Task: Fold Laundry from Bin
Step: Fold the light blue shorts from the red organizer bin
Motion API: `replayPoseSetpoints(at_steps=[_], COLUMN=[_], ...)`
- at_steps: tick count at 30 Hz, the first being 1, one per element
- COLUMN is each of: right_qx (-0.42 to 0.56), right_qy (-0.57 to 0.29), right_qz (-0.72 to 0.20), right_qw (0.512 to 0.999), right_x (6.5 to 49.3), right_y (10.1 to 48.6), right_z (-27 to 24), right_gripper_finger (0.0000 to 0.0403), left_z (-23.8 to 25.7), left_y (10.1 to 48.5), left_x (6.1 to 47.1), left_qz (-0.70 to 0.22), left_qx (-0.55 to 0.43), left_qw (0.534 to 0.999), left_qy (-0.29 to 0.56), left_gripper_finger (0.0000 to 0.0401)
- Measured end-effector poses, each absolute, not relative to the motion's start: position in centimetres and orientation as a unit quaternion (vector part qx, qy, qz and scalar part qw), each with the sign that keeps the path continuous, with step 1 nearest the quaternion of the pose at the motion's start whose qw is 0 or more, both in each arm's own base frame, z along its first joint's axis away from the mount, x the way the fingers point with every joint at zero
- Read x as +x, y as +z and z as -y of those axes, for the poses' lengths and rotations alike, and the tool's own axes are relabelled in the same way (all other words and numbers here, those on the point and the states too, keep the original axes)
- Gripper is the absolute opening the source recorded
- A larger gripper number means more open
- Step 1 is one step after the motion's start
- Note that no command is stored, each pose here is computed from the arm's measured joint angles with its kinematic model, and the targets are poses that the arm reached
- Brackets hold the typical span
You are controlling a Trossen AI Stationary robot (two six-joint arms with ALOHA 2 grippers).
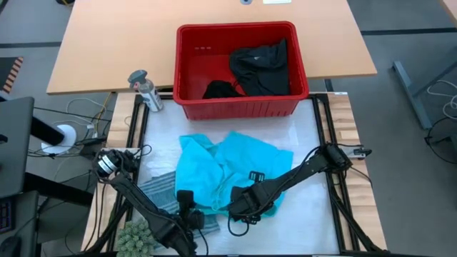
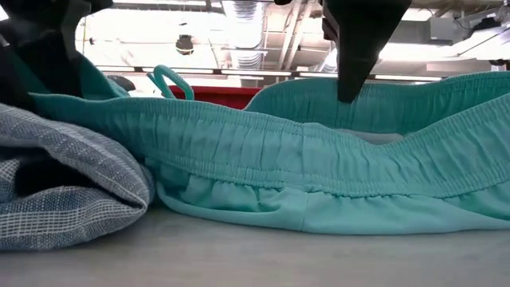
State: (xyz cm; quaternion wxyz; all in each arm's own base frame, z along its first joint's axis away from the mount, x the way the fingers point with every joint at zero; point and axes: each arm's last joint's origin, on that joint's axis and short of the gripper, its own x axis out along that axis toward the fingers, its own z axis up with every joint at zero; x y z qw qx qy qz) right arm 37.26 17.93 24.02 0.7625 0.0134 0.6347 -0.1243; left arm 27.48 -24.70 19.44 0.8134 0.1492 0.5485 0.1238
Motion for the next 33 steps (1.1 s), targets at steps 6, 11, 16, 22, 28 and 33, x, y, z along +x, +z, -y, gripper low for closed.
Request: replayPoseSetpoints(at_steps=[6,11,16,22,28,33], right_qx=[0.012,0.011,0.013,0.015,0.016,0.019], right_qy=[-0.121,-0.12,-0.119,-0.117,-0.107,-0.104], right_qz=[-0.634,-0.633,-0.632,-0.628,-0.624,-0.626], right_qw=[0.764,0.765,0.766,0.769,0.774,0.772], right_x=[37.3,37.3,37.4,37.5,37.6,37.6], right_y=[24.0,24.0,24.0,24.0,24.1,24.1], right_z=[-17.9,-17.9,-18.0,-18.0,-18.1,-18.2], right_gripper_finger=[0.002,0.002,0.002,0.002,0.002,0.002], left_z=[24.8,24.5,24.8,24.8,25.1,25.3], left_y=[19.7,19.8,20.1,21.5,21.3,21.1], left_x=[27.2,26.1,25.1,24.5,25.1,25.3], left_qz=[-0.576,-0.602,-0.619,-0.585,-0.562,-0.552], left_qx=[0.146,0.187,0.197,0.201,0.194,0.187], left_qw=[0.797,0.767,0.753,0.778,0.799,0.808], left_qy=[0.109,0.116,0.1,0.107,0.09,0.087], left_gripper_finger=[0.0184,0.0184,0.0184,0.0184,0.0184,0.0181])
